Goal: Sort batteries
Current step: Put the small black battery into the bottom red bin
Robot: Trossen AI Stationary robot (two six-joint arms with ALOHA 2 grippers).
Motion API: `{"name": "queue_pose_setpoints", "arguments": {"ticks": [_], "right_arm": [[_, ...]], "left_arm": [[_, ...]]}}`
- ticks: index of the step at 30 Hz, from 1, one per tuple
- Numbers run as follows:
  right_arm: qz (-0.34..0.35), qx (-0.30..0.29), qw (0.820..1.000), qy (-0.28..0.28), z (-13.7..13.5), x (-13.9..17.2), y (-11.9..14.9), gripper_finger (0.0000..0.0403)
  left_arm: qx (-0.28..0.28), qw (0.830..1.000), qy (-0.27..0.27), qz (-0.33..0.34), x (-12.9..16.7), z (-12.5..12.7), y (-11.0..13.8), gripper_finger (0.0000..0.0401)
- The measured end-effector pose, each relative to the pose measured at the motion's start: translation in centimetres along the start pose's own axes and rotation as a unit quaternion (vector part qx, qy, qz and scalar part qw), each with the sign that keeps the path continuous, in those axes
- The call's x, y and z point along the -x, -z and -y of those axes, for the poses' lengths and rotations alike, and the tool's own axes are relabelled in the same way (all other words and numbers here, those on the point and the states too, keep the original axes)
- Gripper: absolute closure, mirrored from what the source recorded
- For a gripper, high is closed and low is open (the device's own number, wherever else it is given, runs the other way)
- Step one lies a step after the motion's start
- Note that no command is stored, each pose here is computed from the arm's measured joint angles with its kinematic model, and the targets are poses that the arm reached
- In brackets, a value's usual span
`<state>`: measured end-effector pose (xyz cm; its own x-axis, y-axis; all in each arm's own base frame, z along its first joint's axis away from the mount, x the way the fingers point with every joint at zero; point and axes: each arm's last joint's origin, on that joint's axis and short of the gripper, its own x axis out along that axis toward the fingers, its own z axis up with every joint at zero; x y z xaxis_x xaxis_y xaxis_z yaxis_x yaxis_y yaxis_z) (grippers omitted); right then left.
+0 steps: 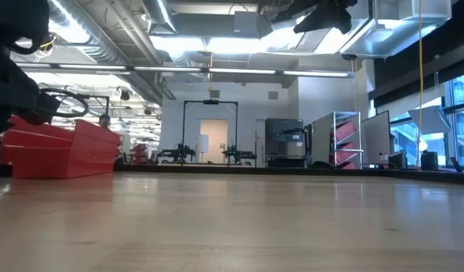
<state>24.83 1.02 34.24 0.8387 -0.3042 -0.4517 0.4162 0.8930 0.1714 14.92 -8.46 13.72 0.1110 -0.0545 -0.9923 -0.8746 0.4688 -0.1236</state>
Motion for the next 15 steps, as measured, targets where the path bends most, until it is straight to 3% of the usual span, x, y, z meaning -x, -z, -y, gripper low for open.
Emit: {"name": "queue_pose_setpoints", "arguments": {"ticks": [4, 11, 15], "right_arm": [[-0.001, 0.0, 1.0, -0.001, 0.0, 0.0, 0.0, 0.0169], [-0.002, 0.0, 1.0, -0.005, 0.0, 0.0, 0.0, 0.0169], [-0.003, 0.0, 1.0, -0.005, 0.0, 0.0, 0.0, 0.0169]], "left_arm": [[-0.02, 1.0, 0.009, 0.0, 0.3, 0.2, 0.1, 0.0298], [-0.07, 0.995, 0.071, 0.006, 2.7, 0.7, -0.1, 0.0222], [-0.062, 0.997, 0.048, 0.008, 3.8, -0.6, -0.6, 0.0196]]}}
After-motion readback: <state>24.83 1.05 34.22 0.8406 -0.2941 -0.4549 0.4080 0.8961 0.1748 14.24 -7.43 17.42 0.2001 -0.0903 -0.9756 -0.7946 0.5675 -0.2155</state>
